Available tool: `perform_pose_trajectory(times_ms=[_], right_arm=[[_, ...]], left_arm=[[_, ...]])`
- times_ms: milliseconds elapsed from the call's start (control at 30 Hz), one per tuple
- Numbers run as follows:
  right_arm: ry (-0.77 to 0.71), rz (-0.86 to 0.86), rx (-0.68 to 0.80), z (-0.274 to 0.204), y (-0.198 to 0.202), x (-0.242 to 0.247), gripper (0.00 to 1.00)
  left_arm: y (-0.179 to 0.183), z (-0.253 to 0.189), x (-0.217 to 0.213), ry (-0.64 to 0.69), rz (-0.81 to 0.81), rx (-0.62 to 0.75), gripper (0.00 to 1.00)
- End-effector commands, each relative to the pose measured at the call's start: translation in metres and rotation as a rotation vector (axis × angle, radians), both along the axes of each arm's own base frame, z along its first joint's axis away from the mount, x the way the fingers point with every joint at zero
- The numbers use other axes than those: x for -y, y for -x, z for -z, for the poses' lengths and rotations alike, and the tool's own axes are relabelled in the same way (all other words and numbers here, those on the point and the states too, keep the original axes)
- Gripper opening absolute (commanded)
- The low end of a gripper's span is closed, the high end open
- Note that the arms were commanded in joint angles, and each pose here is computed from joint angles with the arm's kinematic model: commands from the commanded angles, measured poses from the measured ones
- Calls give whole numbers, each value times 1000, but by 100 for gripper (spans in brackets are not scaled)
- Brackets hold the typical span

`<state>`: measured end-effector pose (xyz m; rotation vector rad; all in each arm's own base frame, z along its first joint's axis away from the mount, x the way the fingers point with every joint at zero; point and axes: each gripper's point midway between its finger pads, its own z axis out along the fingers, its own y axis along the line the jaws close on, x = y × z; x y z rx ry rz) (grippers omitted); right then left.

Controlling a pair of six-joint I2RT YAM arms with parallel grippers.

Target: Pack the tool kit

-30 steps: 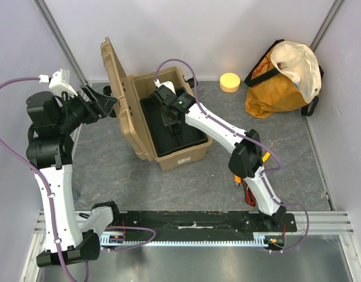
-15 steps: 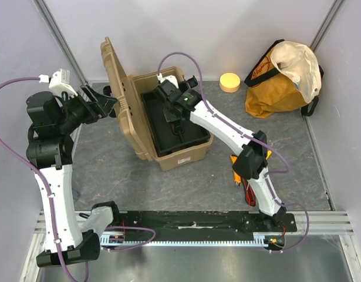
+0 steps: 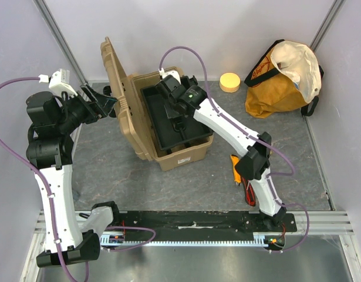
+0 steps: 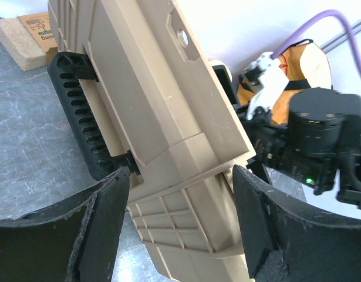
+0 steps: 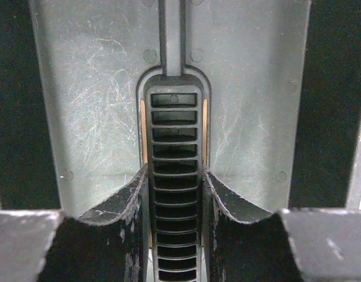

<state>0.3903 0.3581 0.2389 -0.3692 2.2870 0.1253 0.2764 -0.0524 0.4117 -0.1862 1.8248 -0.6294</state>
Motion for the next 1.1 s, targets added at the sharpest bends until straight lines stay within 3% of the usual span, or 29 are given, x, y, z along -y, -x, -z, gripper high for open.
perform_pose_trajectory(times_ms=[0,467,1067], right_arm=[[10,-24,-15,5,1,-6,0],[57,-28,-76,49,-4,-19,0],[30,50,-89,67,-9,-21,0]], left_arm=[[1,-12,-1,-36,7,66,76],[-1,-7,0,-33,8,54,76],[-2,-7,-2,-40,5,54,76]])
